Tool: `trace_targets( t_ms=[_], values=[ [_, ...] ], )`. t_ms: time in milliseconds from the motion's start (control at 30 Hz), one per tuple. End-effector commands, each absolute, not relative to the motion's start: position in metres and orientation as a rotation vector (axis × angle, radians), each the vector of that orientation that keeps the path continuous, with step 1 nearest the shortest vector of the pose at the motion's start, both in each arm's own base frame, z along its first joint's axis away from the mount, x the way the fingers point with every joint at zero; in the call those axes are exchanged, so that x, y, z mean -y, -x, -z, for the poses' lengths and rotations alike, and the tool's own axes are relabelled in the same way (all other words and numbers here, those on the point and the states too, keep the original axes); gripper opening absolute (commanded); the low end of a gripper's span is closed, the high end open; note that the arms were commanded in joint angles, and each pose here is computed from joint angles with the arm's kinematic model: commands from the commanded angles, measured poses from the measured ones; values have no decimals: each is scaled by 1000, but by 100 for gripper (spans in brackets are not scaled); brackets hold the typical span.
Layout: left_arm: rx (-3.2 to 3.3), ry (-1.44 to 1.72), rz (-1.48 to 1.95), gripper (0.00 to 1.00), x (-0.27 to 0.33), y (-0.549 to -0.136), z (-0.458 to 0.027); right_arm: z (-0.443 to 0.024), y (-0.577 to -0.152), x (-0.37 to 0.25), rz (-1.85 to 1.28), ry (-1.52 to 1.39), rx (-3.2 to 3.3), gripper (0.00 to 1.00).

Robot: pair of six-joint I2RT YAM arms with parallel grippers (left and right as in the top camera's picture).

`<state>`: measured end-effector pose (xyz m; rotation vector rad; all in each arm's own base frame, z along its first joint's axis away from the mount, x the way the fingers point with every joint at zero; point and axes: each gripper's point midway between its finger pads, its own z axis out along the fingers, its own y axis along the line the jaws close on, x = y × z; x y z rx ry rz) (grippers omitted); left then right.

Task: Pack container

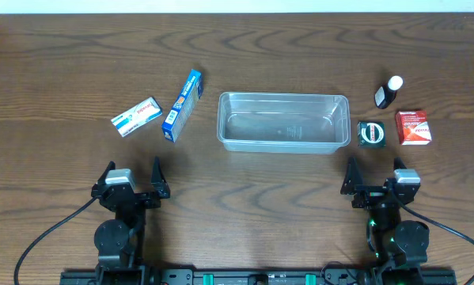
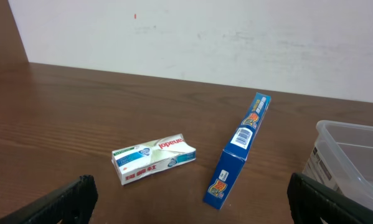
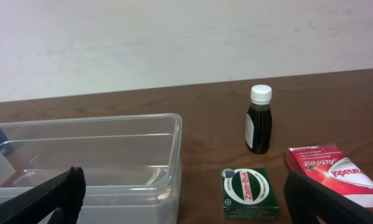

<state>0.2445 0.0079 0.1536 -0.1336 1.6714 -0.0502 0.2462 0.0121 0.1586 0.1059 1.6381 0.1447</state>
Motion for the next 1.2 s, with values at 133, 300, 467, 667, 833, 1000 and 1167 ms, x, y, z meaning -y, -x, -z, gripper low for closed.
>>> trace_targets(
  t_ms=[133,300,467,667,833,1000,1167],
  values=[
    [-1721,133,29,98,-10,-244,-137,-157,-246,-10,-127,-100,-1641,99],
    [-1721,133,29,98,-10,-244,-137,-157,-246,-10,-127,-100,-1641,99],
    [-1708,133,28,98,-10,-244,-140,-157,-246,-10,-127,-100,-1641,99],
    [-1556,-48,215,98,28,-244,-181,-157,-246,-10,-127,-100,-1641,99],
    [-1484,-102,253,98,38,-237,-222,-157,-246,-10,-127,-100,-1641,99],
    [-1518,-103,253,98,38,-235,-280,-157,-246,-10,-127,-100,-1641,99],
    [-1730,-154,278,98,46,-260,-315,-157,-246,-10,-127,-100,-1641,99]
  ],
)
